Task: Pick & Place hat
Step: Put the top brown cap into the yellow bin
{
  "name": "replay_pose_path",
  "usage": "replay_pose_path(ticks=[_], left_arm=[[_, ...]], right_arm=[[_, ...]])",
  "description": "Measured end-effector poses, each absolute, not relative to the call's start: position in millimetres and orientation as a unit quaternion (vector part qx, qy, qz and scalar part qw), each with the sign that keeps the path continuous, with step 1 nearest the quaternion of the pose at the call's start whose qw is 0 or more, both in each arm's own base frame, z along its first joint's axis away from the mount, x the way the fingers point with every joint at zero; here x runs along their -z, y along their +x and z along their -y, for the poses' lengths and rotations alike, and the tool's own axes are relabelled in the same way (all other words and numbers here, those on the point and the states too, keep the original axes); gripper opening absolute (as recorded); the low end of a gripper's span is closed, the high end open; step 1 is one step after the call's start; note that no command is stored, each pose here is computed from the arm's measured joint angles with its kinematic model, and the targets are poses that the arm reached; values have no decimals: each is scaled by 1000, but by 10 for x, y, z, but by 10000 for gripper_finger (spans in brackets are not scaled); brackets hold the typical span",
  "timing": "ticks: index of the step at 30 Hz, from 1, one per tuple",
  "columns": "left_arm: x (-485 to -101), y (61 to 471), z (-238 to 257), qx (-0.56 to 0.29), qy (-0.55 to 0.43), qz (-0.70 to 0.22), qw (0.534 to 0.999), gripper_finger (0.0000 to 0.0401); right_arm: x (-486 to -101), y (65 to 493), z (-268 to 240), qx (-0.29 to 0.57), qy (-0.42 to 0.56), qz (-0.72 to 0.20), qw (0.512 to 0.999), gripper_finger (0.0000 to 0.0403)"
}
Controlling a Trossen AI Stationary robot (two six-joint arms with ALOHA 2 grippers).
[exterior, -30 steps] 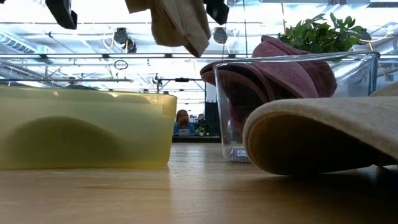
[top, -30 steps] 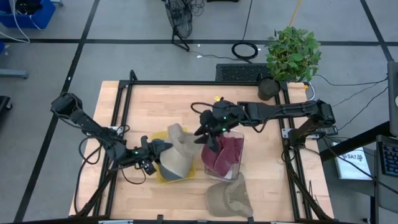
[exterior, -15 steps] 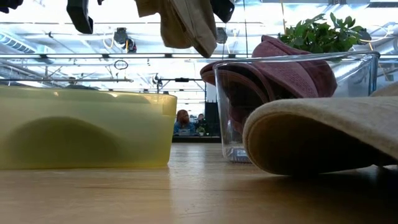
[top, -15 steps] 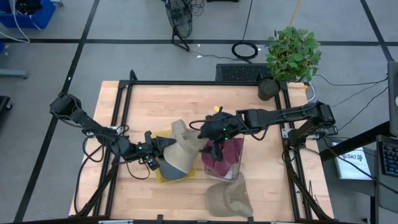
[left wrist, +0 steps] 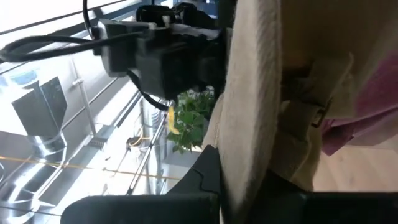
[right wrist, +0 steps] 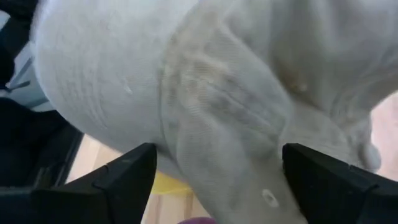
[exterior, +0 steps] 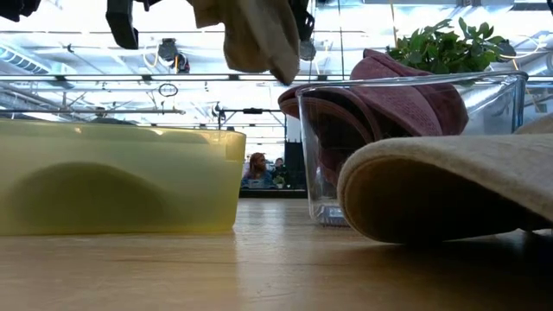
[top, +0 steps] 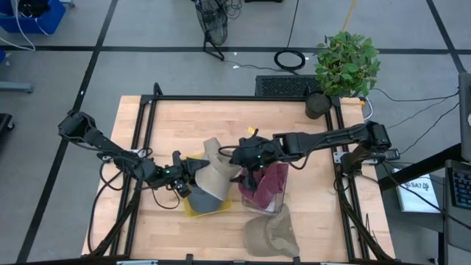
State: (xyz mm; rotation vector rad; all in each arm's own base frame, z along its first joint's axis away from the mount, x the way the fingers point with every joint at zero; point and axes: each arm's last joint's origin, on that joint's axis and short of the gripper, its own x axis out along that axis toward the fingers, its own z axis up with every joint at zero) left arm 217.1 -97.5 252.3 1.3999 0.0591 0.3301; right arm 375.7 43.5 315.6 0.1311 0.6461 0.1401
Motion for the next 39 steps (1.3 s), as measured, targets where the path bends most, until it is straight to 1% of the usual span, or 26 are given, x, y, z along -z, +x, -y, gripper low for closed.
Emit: replay_pose_path(ticks=[3, 6, 9, 16, 17, 19, 22, 25, 28, 30, 34, 36, 39], left_arm=[[-2518, 2172, 974, -150, 641, -29, 752, 11], [-2517, 2172, 974, -151, 640, -30, 752, 11], [-2517, 2171, 972, -153, 639, -32, 754, 11], [-2491, 2177, 972, -146, 637, -39, 756, 15], [-2489, 2177, 971, -146, 635, -40, 758, 16], [-2487, 2176, 967, -151, 627, -45, 763, 20], [-2483, 2162, 964, -173, 621, -68, 761, 37], [-2479, 2133, 968, -208, 610, -105, 757, 62], [-2471, 2072, 1000, -257, 579, -151, 759, 85], [-2464, 2026, 1032, -279, 548, -164, 771, 99], [-2460, 1923, 1152, -271, 520, -148, 796, 124], [-2459, 1885, 1201, -268, 506, -141, 808, 132], [-2447, 1852, 1225, -284, 458, -138, 831, 139]], right_arm=[[-3083, 3804, -439, -67, 65, -325, 941, 296], [-3076, 3810, -423, -67, 66, -325, 941, 254], [-3087, 3818, -420, -71, 61, -318, 943, 196], [-3087, 3814, -459, -106, -32, -310, 944, 28], [-3086, 3813, -470, -110, -44, -309, 944, 17], [-3087, 3811, -485, -111, -59, -307, 943, 15], [-3086, 3812, -476, -107, -61, -308, 944, 15], [-3068, 3801, -447, -103, -64, -319, 940, 8], [-3062, 3801, -412, -100, -65, -322, 939, 8], [-3057, 3798, -389, -102, -73, -325, 937, 8], [-3040, 3787, -345, -109, -97, -333, 931, 8], [-3039, 3788, -321, -110, -106, -333, 930, 7], [-3064, 3775, -279, -114, -121, -344, 924, 8]])
